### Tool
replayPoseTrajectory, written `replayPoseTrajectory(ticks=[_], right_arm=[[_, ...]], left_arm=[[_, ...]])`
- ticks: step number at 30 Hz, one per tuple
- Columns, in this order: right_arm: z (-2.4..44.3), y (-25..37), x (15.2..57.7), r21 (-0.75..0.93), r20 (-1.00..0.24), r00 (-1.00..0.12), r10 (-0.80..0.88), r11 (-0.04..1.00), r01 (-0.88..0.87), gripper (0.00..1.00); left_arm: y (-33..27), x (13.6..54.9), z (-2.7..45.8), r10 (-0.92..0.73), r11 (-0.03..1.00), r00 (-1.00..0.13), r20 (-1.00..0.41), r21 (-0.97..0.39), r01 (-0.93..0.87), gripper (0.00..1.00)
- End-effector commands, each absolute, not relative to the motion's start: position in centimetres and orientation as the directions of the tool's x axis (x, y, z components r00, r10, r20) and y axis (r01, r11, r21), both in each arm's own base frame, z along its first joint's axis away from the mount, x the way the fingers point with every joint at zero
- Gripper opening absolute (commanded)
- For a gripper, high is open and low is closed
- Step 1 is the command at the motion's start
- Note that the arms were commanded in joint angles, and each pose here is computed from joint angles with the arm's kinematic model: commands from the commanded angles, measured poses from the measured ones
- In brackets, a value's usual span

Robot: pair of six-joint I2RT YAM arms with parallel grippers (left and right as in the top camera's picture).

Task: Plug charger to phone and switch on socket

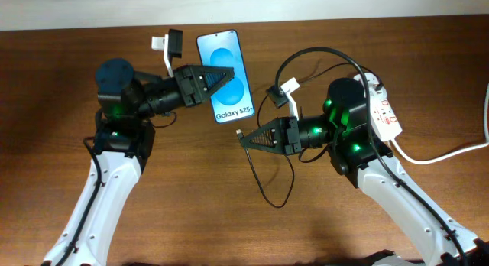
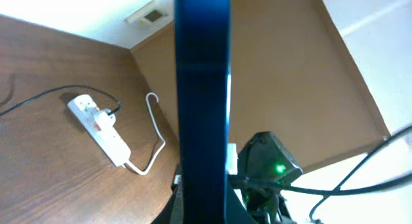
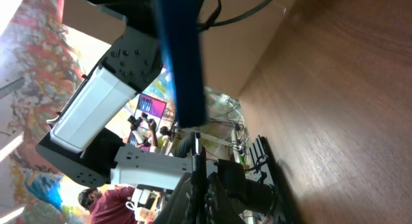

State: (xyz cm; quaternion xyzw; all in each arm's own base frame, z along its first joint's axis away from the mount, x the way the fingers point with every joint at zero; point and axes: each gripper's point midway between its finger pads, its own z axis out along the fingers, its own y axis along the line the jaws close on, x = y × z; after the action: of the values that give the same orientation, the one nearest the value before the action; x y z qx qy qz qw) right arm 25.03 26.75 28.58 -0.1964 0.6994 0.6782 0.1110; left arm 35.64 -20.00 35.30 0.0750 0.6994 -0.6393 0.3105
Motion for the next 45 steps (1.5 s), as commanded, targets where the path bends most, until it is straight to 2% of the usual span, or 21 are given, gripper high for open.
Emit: replayPoseTrajectory(ticks=[1, 3, 7, 10, 12, 17, 31, 40, 45], right_arm=[[29.1, 26.6, 24.9, 0.895, -0.443, -0.887, -0.132, -0.014, -0.445, 0.04], [29.2, 26.5, 24.8, 0.894, -0.446, -0.884, -0.14, -0.02, -0.448, 0.04], [29.3, 26.5, 24.4, 0.892, -0.449, -0.88, -0.155, -0.035, -0.45, 0.04], [30.3, 26.6, 24.8, 0.845, -0.535, -0.835, -0.13, -0.057, -0.532, 0.04], [30.2, 26.6, 25.1, 0.845, -0.534, -0.837, -0.117, -0.045, -0.532, 0.04], [29.8, 26.7, 25.1, 0.86, -0.51, -0.852, -0.121, -0.036, -0.509, 0.04], [30.3, 25.3, 25.7, 0.842, -0.539, -0.835, -0.111, -0.05, -0.537, 0.04], [30.4, 26.3, 24.6, 0.838, -0.545, -0.826, -0.143, -0.075, -0.54, 0.04], [31.7, 26.4, 25.2, 0.83, -0.558, -0.823, -0.108, -0.078, -0.552, 0.04]], left_arm=[[-20.2, 34.5, 36.9, -0.24, 0.157, -0.722, -0.649, -0.76, 0.631, 0.0], [-20.3, 33.9, 37.3, -0.209, 0.153, -0.66, -0.722, -0.691, 0.707, 0.0], [-20.3, 33.7, 37.5, -0.212, 0.146, -0.606, -0.767, -0.638, 0.756, 0.0], [-20.2, 33.9, 35.6, -0.258, 0.129, -0.705, -0.661, -0.747, 0.653, 0.0], [-20.0, 33.8, 36.7, -0.294, 0.087, -0.737, -0.608, -0.785, 0.613, 0.0], [-19.7, 34.8, 37.1, -0.361, 0.066, -0.782, -0.508, -0.85, 0.522, 0.0], [-19.7, 34.7, 37.1, -0.354, 0.063, -0.786, -0.506, -0.852, 0.52, 0.0], [-19.7, 34.8, 37.1, -0.361, 0.065, -0.784, -0.506, -0.852, 0.52, 0.0], [-19.7, 34.8, 37.1, -0.361, 0.064, -0.784, -0.505, -0.852, 0.519, 0.0]])
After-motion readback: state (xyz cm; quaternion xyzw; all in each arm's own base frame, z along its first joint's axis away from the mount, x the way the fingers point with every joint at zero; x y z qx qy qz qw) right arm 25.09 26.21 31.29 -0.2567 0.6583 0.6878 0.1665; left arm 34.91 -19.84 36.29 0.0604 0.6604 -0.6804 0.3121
